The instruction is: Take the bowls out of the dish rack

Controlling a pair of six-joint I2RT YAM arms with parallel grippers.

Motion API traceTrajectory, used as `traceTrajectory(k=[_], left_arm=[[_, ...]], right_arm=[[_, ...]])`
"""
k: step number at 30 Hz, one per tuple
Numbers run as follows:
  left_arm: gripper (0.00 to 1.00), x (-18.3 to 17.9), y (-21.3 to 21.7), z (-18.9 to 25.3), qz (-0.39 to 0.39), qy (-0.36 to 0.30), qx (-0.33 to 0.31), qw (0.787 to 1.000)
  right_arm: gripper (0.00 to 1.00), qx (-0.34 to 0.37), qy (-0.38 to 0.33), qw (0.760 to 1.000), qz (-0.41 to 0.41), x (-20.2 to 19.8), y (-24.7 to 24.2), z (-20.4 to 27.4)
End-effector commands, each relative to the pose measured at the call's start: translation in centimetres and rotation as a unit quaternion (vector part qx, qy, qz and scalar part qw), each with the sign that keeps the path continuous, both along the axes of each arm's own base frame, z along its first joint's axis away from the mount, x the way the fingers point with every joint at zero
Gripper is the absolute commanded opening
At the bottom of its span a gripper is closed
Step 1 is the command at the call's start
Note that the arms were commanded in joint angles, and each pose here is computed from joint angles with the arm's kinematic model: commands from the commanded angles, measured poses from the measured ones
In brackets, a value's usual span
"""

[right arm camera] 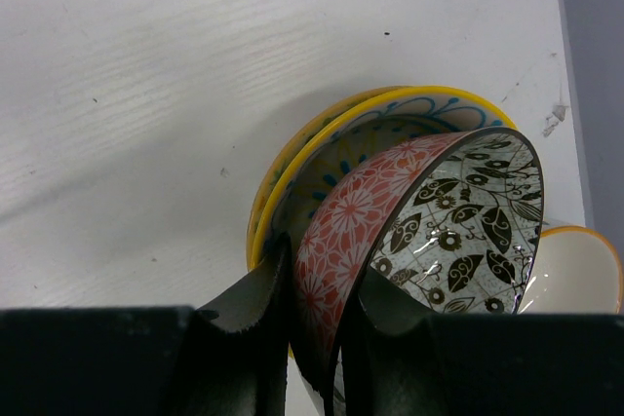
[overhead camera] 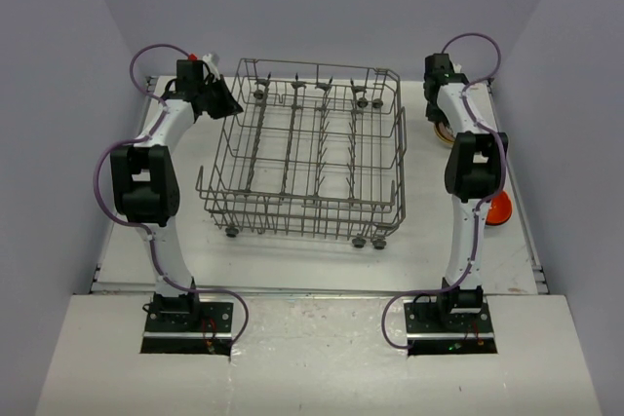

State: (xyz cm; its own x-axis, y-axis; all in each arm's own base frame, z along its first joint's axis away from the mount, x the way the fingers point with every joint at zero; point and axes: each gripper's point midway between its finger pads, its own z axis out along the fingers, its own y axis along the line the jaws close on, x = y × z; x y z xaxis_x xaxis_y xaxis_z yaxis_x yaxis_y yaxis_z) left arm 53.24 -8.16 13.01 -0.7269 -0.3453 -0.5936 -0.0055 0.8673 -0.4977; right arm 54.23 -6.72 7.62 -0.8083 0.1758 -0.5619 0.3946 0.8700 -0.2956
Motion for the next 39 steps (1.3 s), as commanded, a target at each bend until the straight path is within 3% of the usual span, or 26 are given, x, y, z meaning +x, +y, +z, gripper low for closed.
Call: traceTrajectory(k=[1,2,8,9,10,21,22,27,28,30,34,39], left_arm=[[0.00,-4.6,3.3,-7.5,0.062,0.147,0.038,0.986],[0.00,-4.6,3.3,-7.5,0.062,0.146,0.038,0.987],[0.00,-4.6,3.2,-7.5,0.062,0.147,0.037,0.986],[0.00,-4.5,3.3,-7.5,0.063,0.146,0.037,0.987],[0.00,-4.5,3.3,-7.4,0.063,0.146,0.037,0.987],[0.00,-3.9,3.3,-6.8,0.060,0.137,0.039,0.988],[0.07,-3.8,3.3,-6.7,0.060,0.136,0.039,0.988],[0.17,-3.6,3.4,-6.3,0.061,0.131,0.042,0.989],[0.26,-3.6,3.5,-6.4,0.062,0.133,0.042,0.988],[0.35,-3.6,3.3,-6.2,0.061,0.132,0.041,0.989],[0.41,-3.5,3.4,-5.9,0.063,0.128,0.043,0.989],[0.43,-3.5,3.3,-5.8,0.058,0.126,0.042,0.989]], right_arm=[[0.00,-0.006,-0.010,1.000,0.003,0.2,-0.1,1.4],[0.00,-0.004,-0.009,1.000,0.005,0.2,0.0,1.2],[0.23,0.008,-0.013,1.000,0.009,0.5,0.4,1.4],[0.33,0.009,-0.013,1.000,0.011,0.5,0.5,1.5],[0.36,0.009,-0.015,1.000,0.010,0.6,0.4,1.7],[0.46,0.022,-0.047,0.999,0.014,1.2,0.9,4.5],[0.47,0.024,-0.050,0.998,0.013,1.2,0.9,4.8],[0.54,0.032,-0.062,0.997,0.017,1.4,1.2,5.7],[0.55,0.034,-0.060,0.997,0.018,1.4,1.1,5.6],[0.57,0.039,-0.058,0.997,0.020,1.4,1.4,5.4],[0.57,0.046,-0.054,0.997,0.018,0.9,1.6,5.1],[0.58,0.072,-0.065,0.995,0.012,0.9,2.3,5.3]])
